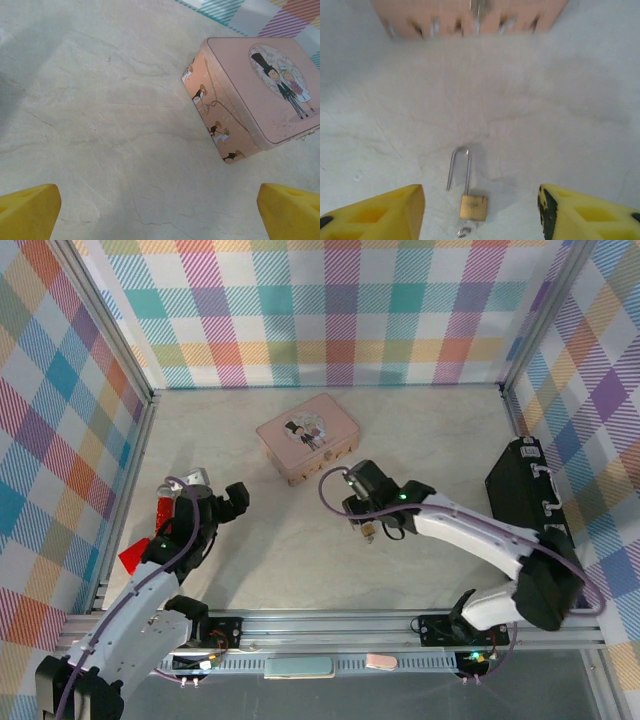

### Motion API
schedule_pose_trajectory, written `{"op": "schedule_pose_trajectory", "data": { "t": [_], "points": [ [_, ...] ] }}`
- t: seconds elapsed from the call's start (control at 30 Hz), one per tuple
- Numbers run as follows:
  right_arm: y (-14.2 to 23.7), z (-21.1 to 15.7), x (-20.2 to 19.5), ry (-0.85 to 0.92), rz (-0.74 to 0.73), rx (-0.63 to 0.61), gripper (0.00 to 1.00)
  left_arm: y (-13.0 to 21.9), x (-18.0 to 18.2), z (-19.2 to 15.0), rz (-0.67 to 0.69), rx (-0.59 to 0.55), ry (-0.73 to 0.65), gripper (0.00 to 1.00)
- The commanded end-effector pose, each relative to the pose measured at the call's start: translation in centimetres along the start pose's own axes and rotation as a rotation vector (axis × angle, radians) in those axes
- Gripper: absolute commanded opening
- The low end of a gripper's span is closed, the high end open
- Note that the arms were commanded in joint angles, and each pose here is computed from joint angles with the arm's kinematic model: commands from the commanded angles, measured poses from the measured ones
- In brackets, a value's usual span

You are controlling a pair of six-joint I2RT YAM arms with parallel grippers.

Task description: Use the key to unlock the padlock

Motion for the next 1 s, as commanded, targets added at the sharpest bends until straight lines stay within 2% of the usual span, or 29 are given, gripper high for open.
{"op": "schedule_pose_trajectory", "data": {
  "t": [0.0, 0.03, 0.1, 0.2, 0.37, 0.5, 0.63, 0.77, 0.87, 0.97],
  "points": [
    [2.8, 1.8, -1.7, 0.041, -0.064, -0.166, 0.74, 0.5, 0.8, 0.6, 0.035, -0.041, -0.017, 1.00],
    [3.3, 1.9, -1.9, 0.047, -0.067, -0.211, 0.83, 0.7, 0.9, 0.8, 0.036, -0.054, -0.016, 1.00],
    [4.0, 1.7, -2.2, 0.060, -0.078, -0.264, 0.94, 1.0, 1.5, 0.9, 0.066, -0.063, -0.020, 1.00],
    [4.4, 0.9, -3.1, 0.060, -0.118, -0.276, 0.99, 1.7, 1.9, 2.3, 0.112, -0.126, -0.009, 1.00],
    [5.2, -0.3, -6.4, -0.038, -0.286, -0.305, 0.99, 2.3, 1.8, 5.1, 0.188, -0.226, 0.017, 1.00],
    [5.3, -1.7, -8.7, -0.079, -0.375, -0.336, 0.99, 1.0, 0.7, 7.0, 0.204, -0.305, -0.027, 1.00],
    [3.7, -5.7, -13.3, -0.151, -0.602, -0.227, 0.99, -2.2, 0.9, 7.8, 0.261, -0.345, -0.112, 1.00],
    [0.9, -7.7, -14.6, -0.198, -0.575, -0.177, 0.99, -3.8, 3.3, 8.6, 0.453, -0.464, -0.212, 1.00],
    [-0.7, -9.1, -15.6, -0.200, -0.589, -0.179, 0.99, -5.7, 4.1, 7.7, 0.441, -0.466, -0.296, 1.00],
    [-2.2, -11.5, -17.5, -0.266, -0.612, -0.149, 0.99, -7.9, 5.1, 5.5, 0.345, -0.388, -0.290, 1.00]
  ]
}}
Point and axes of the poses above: each hand's point on the last joint's axis, 136 mm out from that joint toward the fingers, its own y axis back along the fingers, its own x axis along the line the jaws close on, z = x × y, the point moved 2 cm from there along y, back along the fingers, and after that the axes turned 11 degrees about y, right-handed, at the moved point
